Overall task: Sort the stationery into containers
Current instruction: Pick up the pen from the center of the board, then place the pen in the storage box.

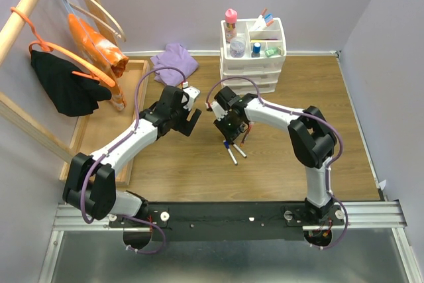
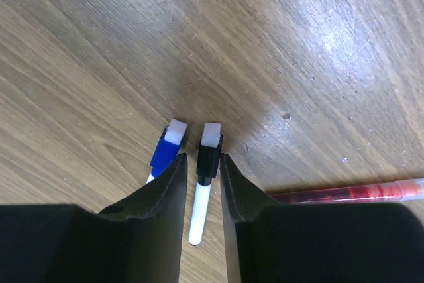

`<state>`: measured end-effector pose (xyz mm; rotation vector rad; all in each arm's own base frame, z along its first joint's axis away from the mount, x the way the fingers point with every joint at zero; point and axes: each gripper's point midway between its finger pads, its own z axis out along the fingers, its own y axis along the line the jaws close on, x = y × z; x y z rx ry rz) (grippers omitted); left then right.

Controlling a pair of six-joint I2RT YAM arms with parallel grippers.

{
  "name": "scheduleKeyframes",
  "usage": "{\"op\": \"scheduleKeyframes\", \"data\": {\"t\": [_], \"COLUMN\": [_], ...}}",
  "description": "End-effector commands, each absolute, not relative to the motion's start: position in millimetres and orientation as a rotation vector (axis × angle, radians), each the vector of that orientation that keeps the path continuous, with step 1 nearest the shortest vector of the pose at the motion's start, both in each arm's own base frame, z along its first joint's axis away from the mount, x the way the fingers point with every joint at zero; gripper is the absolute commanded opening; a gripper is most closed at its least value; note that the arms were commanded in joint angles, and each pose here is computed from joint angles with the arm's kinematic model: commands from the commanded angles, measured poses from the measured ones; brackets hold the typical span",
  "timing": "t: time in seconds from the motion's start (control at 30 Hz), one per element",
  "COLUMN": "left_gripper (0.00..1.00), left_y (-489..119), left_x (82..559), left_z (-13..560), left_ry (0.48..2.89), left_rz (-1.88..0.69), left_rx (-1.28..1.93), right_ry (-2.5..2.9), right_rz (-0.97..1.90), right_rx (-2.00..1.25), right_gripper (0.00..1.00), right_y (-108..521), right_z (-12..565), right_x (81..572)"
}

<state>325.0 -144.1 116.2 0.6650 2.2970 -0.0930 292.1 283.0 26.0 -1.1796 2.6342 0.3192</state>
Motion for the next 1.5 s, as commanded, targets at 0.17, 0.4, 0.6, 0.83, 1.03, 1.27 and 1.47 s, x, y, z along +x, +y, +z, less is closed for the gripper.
{"op": "scheduleKeyframes", "data": {"t": [0.17,0.4,0.6,0.83,1.03,1.27,1.47], "left_gripper": [0.99,0.99,0.99,0.99,0.99,0.99,0.99], "left_y": [-143,-143,-147,-152,-153,-148,-148], "left_x": [331,329,329,341,346,342,340], "left_z": [122,122,121,126,132,126,120], "left_ry": [2.270,2.272,2.290,2.310,2.324,2.350,2.373], "left_rz": [-0.079,-0.085,-0.108,-0.117,-0.105,-0.077,-0.080], "left_rx": [0.646,0.650,0.665,0.668,0.690,0.721,0.731], "right_ry": [2.663,2.578,2.361,2.122,1.801,1.483,1.363], "right_rz": [0.128,0.183,0.396,0.594,0.617,0.498,0.341], "right_rx": [-1.152,-1.140,-1.038,-0.631,-0.406,-0.236,-0.089], "right_gripper": [0.22,0.01,0.01,0.00,0.00,0.00,0.00], "right_y": [271,281,313,294,243,175,124], "right_z": [3,41,141,267,369,452,466], "right_x": [306,315,338,438,514,563,595]}}
